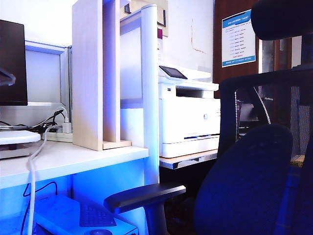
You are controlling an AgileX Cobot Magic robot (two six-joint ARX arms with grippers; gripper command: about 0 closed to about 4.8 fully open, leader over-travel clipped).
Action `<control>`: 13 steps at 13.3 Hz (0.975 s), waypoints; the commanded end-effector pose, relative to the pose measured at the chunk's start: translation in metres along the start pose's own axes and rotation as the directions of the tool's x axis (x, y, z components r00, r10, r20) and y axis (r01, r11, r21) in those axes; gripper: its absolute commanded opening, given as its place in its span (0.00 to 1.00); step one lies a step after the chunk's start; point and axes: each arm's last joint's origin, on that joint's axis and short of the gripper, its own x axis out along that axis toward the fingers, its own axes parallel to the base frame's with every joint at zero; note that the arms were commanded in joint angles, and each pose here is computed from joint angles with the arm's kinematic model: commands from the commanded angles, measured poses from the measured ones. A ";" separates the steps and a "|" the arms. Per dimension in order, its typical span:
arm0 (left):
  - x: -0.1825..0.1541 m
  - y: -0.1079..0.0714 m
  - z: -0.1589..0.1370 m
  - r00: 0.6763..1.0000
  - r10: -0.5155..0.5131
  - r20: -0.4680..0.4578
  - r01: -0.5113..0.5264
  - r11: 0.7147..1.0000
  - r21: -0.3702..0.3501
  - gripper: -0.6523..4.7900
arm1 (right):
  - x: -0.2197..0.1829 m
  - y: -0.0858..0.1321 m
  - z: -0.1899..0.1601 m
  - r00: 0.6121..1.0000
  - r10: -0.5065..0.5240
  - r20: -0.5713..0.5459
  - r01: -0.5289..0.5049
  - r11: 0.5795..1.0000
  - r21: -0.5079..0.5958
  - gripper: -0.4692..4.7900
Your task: Grab the backpack from the chair and place it on the desk.
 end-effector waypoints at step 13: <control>-0.014 0.050 -0.016 0.936 0.338 -0.094 -0.344 0.937 -0.054 0.11 | 0.001 -0.002 -0.024 0.998 -0.065 -0.017 0.065 0.998 -0.020 0.08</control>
